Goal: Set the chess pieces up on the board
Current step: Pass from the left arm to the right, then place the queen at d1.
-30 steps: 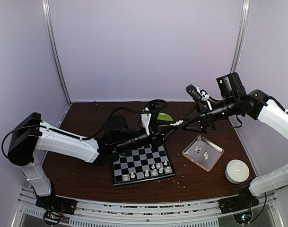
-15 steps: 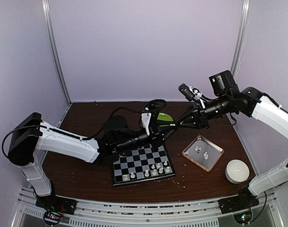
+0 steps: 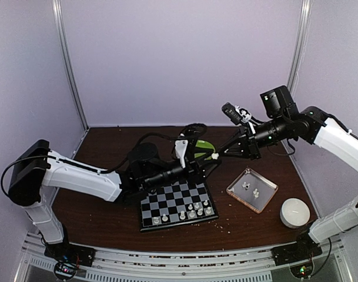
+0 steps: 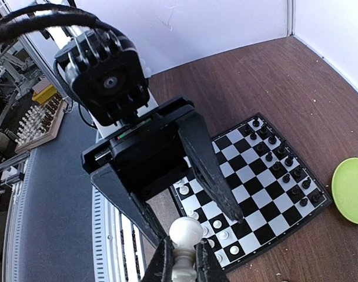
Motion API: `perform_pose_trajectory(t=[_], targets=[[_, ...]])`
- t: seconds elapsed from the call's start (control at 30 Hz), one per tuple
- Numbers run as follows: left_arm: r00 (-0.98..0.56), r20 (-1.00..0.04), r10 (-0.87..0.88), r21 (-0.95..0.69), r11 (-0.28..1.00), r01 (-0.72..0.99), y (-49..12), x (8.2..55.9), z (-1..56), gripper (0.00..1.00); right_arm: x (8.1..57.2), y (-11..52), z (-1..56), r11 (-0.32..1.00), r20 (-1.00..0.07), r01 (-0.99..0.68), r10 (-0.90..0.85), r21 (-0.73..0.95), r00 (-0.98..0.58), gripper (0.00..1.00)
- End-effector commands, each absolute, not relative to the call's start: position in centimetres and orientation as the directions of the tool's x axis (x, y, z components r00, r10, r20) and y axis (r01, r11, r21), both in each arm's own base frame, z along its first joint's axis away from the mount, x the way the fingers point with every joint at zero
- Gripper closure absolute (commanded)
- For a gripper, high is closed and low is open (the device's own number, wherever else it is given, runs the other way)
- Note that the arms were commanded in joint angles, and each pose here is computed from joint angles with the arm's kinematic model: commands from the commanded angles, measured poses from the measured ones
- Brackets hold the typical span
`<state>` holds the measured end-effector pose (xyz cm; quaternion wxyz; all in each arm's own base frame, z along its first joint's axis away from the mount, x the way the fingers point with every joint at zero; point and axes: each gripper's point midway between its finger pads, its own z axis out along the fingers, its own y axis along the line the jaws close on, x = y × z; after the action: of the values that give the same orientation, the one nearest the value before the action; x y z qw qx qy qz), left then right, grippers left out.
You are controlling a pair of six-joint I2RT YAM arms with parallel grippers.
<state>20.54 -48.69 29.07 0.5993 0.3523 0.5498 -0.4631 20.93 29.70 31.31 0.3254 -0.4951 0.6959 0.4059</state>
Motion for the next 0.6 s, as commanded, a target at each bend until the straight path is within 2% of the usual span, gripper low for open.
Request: perform_pose_trajectory(t=[0.0,0.13,0.3,0.43,0.57], targets=[[0.051,-0.994,-0.098,0.005,0.423,0.906,-45.0,21.3,31.7,0.48,21.4,28.7,33.3,0.216,-0.868,-0.969,-0.451,0.119,-0.207,1.00],[0.029,-0.999,0.037,0.045,0.547,0.836,-39.0,23.8,32.7,0.45,21.9,28.1,32.9,0.242,-0.838,-0.968,-0.515,0.061,-0.182,1.00],[-0.025,-0.994,0.110,0.066,0.743,0.666,-30.0,28.3,36.1,0.39,22.2,29.0,31.3,0.243,-0.783,-0.970,-0.602,0.008,-0.157,1.00],[-0.080,-0.979,0.189,0.113,0.824,0.556,-25.2,31.9,37.0,0.37,21.1,31.7,29.2,0.171,-0.718,-0.985,-0.687,-0.013,-0.110,1.00],[-0.104,-0.983,0.151,0.081,0.867,0.491,-21.7,34.2,37.1,0.37,20.4,34.4,26.4,0.099,-0.631,-0.994,-0.774,-0.045,-0.049,1.00]])
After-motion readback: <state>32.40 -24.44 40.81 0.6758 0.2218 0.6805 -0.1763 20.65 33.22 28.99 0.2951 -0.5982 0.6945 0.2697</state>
